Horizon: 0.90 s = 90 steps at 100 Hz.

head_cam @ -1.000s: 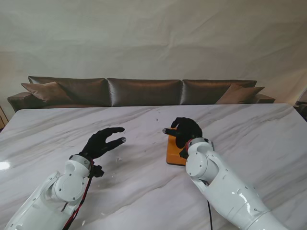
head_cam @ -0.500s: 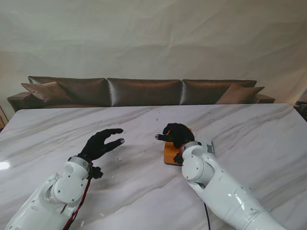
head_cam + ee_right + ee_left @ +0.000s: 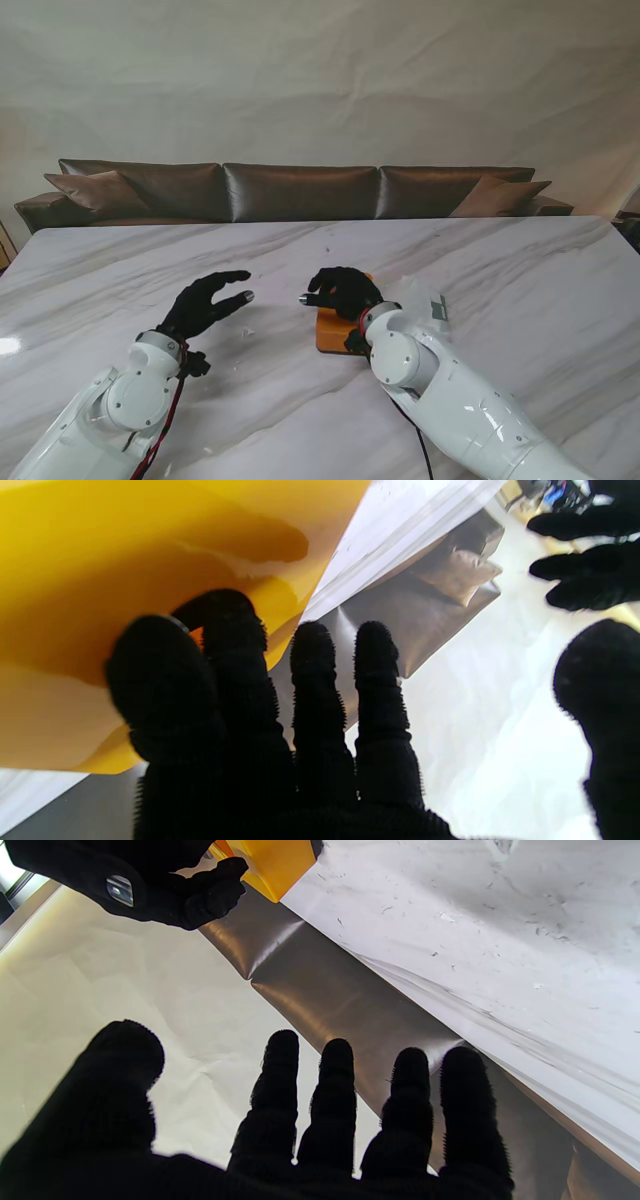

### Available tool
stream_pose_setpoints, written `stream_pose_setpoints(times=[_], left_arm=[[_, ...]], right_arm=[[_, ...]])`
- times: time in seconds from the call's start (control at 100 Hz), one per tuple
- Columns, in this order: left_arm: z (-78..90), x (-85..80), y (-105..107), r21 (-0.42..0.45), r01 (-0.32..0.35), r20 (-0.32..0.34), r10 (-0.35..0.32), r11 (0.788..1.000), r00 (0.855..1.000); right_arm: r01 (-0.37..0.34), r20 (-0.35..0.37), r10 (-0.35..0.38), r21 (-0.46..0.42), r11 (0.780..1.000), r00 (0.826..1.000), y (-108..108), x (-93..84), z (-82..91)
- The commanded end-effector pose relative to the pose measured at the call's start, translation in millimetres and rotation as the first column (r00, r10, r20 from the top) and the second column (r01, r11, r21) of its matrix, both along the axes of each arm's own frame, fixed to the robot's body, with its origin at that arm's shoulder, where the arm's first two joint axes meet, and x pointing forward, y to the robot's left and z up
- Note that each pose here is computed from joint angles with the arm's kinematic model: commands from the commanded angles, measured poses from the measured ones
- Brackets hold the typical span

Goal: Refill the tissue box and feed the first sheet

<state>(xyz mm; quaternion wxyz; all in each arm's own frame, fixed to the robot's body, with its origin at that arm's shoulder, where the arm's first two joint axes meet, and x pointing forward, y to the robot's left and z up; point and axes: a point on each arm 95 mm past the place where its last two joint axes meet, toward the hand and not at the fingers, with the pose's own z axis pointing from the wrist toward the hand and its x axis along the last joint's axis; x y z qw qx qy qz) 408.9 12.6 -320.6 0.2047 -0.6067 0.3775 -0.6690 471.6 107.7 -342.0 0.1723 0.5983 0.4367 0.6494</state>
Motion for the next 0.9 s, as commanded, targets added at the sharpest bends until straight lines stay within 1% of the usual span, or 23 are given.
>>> stream_pose_setpoints(times=[0.0,0.05,0.17,0.31,0.41,0.51,0.58,0.65,0.73,0.82,0.89], left_arm=[[-1.2,-1.8,-2,-0.008,0.004,-0.011,-0.004,1.0,1.0],[-1.2,-1.6,-2,-0.011,0.004,-0.011,-0.004,1.0,1.0],[-1.2,-0.4,-4,-0.015,0.005,-0.008,-0.005,1.0,1.0],[-1.9,1.0,-5,-0.018,0.01,-0.01,-0.01,1.0,1.0],[-2.1,1.6,-5,-0.019,0.012,-0.01,-0.012,1.0,1.0],[-2.3,1.7,-5,-0.019,0.011,-0.01,-0.011,1.0,1.0],[-2.8,1.6,-5,-0.02,0.01,-0.013,-0.011,1.0,1.0],[-3.4,1.5,-5,-0.02,0.01,-0.016,-0.01,1.0,1.0],[-4.1,1.5,-5,-0.022,0.009,-0.019,-0.01,1.0,1.0],[-5.1,1.7,-5,-0.024,0.007,-0.02,-0.008,1.0,1.0],[-5.8,2.1,-5,-0.028,0.007,-0.022,-0.007,1.0,1.0]], right_arm=[[-0.044,-0.005,0.043,-0.022,0.999,0.999,4,-6.6,1.6],[-0.057,-0.002,0.057,-0.033,0.998,0.998,4,-8.4,3.5],[-0.066,0.007,0.066,-0.035,0.997,0.998,4,-11.1,7.5],[-0.056,0.024,0.058,-0.067,0.996,0.998,0,-12.7,13.9],[-0.028,0.049,0.033,-0.113,0.993,0.998,-5,-12.6,18.1],[0.029,0.104,-0.01,-0.175,0.984,0.994,-12,-11.4,23.5],[0.071,0.135,-0.04,-0.231,0.97,0.99,-18,-10.1,27.3],[0.119,0.154,-0.077,-0.285,0.951,0.985,-24,-8.9,29.7],[0.177,0.18,-0.124,-0.318,0.931,0.976,-29,-7.3,31.3],[0.237,0.219,-0.163,-0.37,0.898,0.962,-36,-5.7,32.6],[0.261,0.223,-0.182,-0.407,0.875,0.958,-40,-5.2,32.3]])
